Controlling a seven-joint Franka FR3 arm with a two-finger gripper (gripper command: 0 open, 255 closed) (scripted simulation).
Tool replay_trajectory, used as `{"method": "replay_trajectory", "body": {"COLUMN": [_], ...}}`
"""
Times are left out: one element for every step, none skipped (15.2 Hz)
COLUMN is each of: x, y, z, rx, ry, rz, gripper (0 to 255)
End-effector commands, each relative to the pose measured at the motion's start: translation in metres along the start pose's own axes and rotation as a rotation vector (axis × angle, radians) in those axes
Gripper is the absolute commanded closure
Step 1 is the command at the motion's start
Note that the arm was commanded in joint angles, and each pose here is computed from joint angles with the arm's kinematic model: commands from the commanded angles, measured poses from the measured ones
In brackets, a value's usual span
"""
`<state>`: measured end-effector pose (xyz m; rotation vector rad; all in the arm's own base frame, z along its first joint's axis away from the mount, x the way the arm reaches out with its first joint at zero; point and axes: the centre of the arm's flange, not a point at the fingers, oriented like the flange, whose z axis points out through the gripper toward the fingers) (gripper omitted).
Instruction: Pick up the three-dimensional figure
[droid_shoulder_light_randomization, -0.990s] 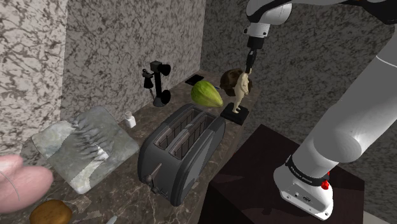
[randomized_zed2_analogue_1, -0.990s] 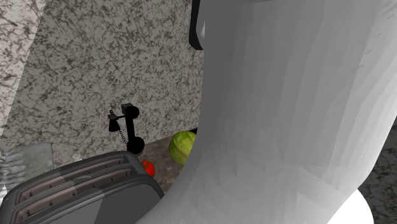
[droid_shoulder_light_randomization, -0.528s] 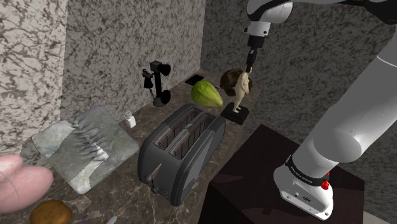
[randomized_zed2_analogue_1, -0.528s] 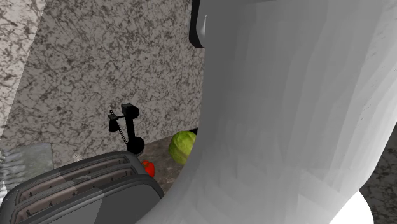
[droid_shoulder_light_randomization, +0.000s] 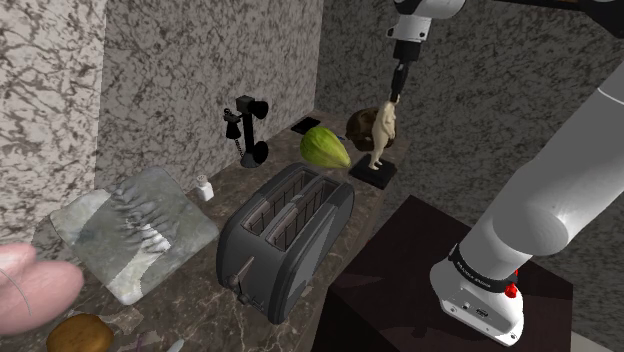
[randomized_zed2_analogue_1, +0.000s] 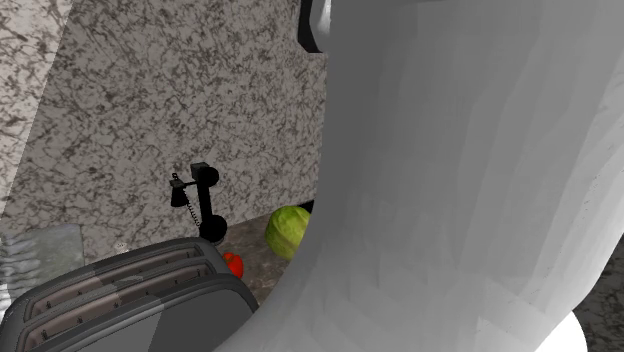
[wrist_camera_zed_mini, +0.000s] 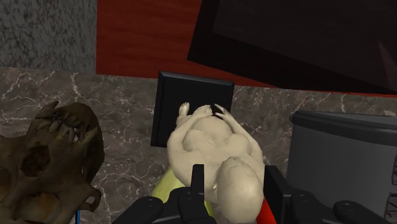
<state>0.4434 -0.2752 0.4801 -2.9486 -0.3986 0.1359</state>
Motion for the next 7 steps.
{"method": "replay_trajectory", "body": {"x": [0.000,0.000,0.000,-0.001,-0.001,-0.001,-0.001], "y": [-0.002,-0.003,-0.004,-0.004,-0.005,-0.005,-0.005], "z": [-0.010,-0.015,-0.020,-0.026,-0.031,-0.032,-0.032], "rx": [-0.001,-0.001,-0.001,-0.001,-0.001,-0.001,-0.001], "ry": [0.001,0.001,0.001,0.001,0.001,0.001,0.001], "rz": [0.000,0.000,0.000,0.000,0.000,0.000,0.000], "gripper": [255,255,255,255,255,255,255]}}
